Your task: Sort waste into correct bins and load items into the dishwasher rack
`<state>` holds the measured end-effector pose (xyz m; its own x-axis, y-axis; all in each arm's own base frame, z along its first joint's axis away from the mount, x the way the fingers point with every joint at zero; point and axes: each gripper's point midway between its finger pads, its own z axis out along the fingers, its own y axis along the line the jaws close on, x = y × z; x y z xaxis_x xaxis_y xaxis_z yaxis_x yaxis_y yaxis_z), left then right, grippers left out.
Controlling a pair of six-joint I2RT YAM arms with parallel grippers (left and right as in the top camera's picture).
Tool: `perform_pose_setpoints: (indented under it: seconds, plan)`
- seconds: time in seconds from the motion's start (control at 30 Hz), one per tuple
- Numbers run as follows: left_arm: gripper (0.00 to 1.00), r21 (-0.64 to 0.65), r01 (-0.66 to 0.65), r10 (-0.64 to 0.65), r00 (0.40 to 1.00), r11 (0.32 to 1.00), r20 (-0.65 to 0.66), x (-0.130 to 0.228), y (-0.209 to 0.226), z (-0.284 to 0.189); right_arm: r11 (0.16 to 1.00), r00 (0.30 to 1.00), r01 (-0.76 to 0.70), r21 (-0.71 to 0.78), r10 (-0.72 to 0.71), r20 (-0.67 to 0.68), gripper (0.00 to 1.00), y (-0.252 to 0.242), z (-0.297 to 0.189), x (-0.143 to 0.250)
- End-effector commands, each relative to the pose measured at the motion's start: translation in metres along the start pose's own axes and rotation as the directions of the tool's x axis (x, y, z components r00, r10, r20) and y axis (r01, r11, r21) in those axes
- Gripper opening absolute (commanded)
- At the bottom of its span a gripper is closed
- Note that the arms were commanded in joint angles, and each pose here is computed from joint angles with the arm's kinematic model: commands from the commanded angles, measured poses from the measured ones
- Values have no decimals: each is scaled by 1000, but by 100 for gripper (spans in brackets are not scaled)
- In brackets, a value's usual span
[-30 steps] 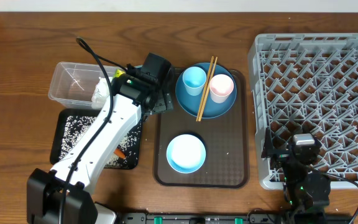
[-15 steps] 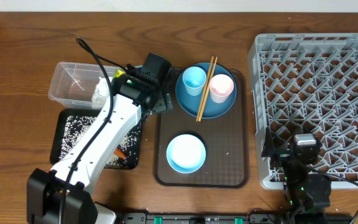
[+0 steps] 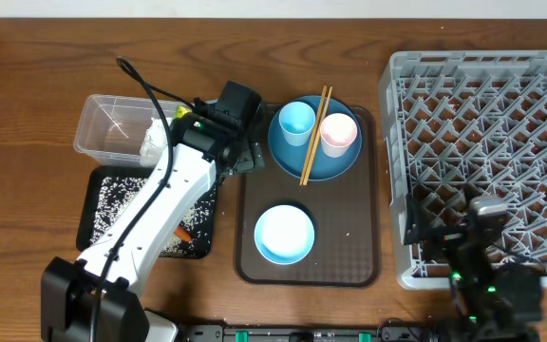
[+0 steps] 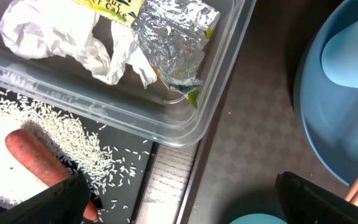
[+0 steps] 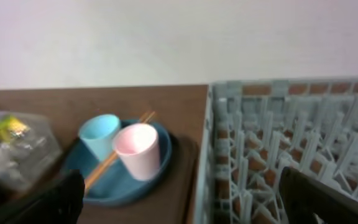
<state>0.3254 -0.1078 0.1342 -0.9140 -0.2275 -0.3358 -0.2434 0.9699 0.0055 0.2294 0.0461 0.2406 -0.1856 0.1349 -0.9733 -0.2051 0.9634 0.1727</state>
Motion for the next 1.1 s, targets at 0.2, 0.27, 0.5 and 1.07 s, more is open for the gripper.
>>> perform_pose_setpoints:
  seconds: [0.2, 0.27, 0.5, 1.07]
  plan:
    - [98, -1, 5, -5, 1000, 1000, 4, -3, 0, -1, 989, 949, -125, -84, 94, -302, 99, 40, -4, -76]
    - [98, -1, 5, -5, 1000, 1000, 4, -3, 0, -1, 986, 909, -151, -65, 113, -400, 99, 42, -2, -80]
    - [98, -1, 5, -5, 1000, 1000, 4, -3, 0, -1, 981, 854, -185, -52, 134, -503, 99, 44, 23, -79]
    - [98, -1, 5, -5, 1000, 1000, 4, -3, 0, -1, 987, 703, -160, 33, 137, -698, 59, 31, 126, 1]
